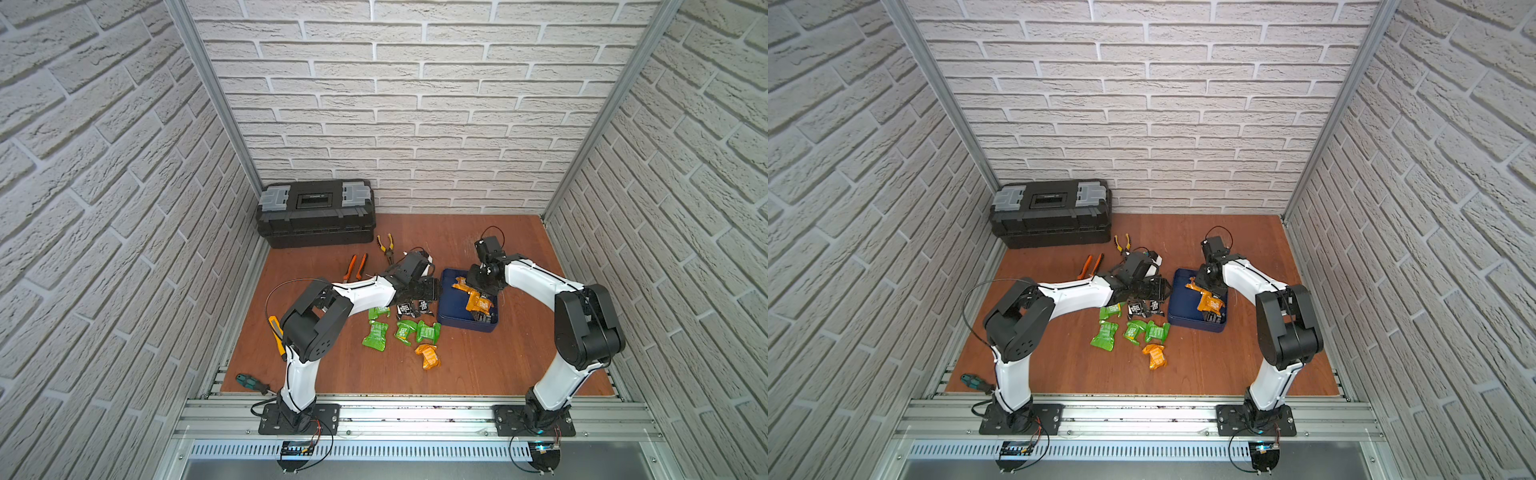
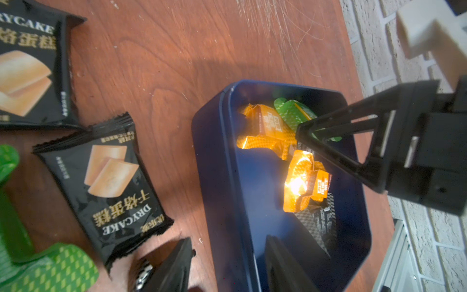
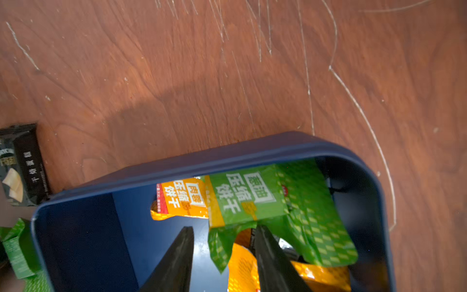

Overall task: Take the cookies out of the storage box
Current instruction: Pick up the cookie from the storage box.

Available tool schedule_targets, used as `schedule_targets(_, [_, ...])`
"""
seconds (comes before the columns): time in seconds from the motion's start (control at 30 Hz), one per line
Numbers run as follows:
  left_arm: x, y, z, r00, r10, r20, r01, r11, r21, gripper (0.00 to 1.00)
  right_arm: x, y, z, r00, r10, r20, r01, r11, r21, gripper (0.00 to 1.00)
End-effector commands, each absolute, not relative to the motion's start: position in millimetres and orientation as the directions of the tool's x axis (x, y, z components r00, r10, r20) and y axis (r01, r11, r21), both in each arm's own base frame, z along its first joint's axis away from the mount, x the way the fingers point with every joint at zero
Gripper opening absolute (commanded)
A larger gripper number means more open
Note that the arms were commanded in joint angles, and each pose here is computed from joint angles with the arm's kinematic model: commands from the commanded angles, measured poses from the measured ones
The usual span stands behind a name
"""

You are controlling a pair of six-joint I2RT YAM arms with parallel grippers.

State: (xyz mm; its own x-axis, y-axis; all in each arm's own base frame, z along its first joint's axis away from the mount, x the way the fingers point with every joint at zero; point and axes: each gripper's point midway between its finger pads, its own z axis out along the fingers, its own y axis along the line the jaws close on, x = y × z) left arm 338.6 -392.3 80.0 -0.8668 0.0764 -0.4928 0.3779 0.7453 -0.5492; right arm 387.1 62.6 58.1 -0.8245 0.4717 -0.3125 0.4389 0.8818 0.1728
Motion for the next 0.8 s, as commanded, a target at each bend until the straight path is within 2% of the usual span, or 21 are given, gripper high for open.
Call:
schedule_targets(0.0, [339.9, -404.6, 85.0, -0.850, 0.100, -0.517, 0.422, 0.716, -0.556, 0.52, 391.2, 59.0, 64.2, -0.847, 0.414, -0.333, 0.396, 0.910, 0.124, 0.40])
schedule_targets(0.17, [338.4, -413.1, 87.6, -0.847, 0.112, -0.520, 0.442, 0.692, -0.571, 0.52, 392.1, 60.3, 56.8, -0.859, 0.402, -0.318, 0.386, 0.915, 0.116, 0.32])
schedule_targets(0.4, [331.0, -426.2, 90.2, -0.845, 0.130, -0.519, 0.474, 0.634, -0.611, 0.47, 392.9, 61.7, 51.8, -0.859, 0.406, -0.312, 0.386, 0.914, 0.125, 0.28])
schedule_targets(0.57, [324.8, -433.8, 86.6, -0.850, 0.151, -0.505, 0.482, 0.611, -0.628, 0.45, 393.3, 62.5, 52.3, -0.861, 0.401, -0.313, 0.381, 0.916, 0.126, 0.15])
schedule_targets(0.77, [322.5, -439.0, 86.7, -0.855, 0.139, -0.500, 0.476, 0.595, -0.648, 0.43, 390.1, 61.6, 59.7, -0.860, 0.396, -0.322, 0.374, 0.918, 0.130, 0.05])
